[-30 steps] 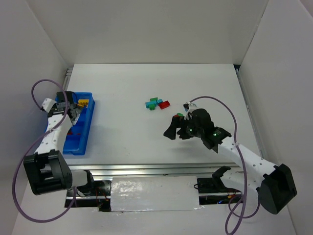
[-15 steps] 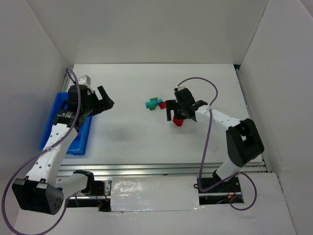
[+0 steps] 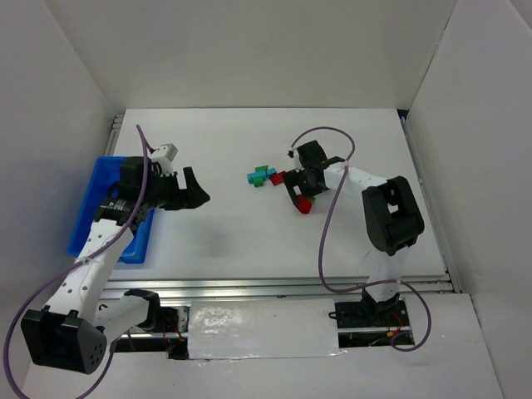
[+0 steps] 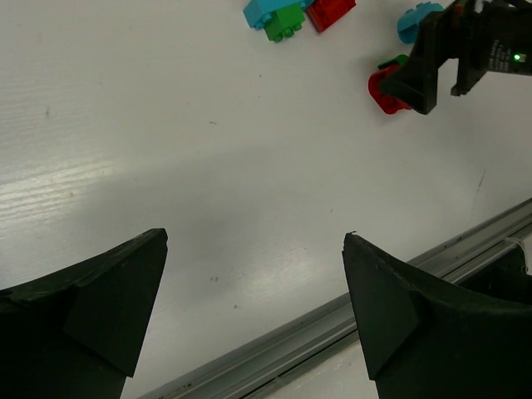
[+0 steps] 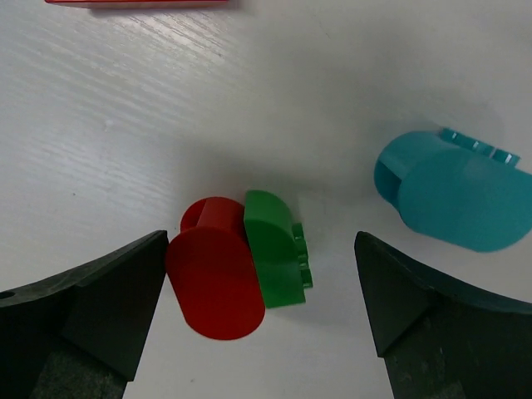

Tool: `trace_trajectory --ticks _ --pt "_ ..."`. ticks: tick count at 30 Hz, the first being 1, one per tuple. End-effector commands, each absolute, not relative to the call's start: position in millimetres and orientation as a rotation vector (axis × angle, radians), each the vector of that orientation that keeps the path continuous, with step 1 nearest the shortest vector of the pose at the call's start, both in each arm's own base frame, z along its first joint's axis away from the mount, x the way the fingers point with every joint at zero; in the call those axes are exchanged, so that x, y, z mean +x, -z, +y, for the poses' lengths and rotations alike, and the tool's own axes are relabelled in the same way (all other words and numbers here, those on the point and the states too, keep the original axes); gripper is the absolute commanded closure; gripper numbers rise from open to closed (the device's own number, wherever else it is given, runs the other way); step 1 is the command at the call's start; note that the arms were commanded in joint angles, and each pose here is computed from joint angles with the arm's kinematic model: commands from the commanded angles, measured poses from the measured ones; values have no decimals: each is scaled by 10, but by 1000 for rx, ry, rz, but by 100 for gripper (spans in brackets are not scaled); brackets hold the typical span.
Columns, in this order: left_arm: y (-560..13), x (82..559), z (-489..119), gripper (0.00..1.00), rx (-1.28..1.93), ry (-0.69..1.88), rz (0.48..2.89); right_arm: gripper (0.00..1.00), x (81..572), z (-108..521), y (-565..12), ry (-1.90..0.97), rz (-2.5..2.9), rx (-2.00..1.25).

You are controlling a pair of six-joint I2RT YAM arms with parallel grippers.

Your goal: Sort the legos into containers by color

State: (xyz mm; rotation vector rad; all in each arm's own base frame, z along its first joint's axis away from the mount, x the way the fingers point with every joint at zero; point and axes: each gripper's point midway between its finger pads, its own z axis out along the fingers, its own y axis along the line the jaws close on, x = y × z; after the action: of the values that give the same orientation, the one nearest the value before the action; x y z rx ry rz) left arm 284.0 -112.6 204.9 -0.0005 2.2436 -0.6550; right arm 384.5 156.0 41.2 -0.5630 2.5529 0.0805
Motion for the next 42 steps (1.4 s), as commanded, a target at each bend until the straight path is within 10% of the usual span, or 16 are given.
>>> trace_trajectory --ticks 1,9,13,19,29,42 --pt "-2126 2858 -1221 1 87 704 2201 1 3902 1623 -446 -114 2554 -650" --pt "-2094 2862 -1232 1 85 710 2215 16 3752 1825 -379 -291 2608 -726" --pt "-2085 2883 -1199 1 53 690 2219 61 3691 1918 -506 -318 2588 -682" --pt "-2116 2940 -1387 1 -33 859 2200 87 3236 2524 -1319 -459 2215 -780" --pt "-2580 2621 -2378 1 97 1373 2092 88 2034 3399 -2128 -826 1776 -1020" --pt "-2205 2238 -2759 16 225 1295 2234 83 2016 3287 -2650 -849 1625 -802"
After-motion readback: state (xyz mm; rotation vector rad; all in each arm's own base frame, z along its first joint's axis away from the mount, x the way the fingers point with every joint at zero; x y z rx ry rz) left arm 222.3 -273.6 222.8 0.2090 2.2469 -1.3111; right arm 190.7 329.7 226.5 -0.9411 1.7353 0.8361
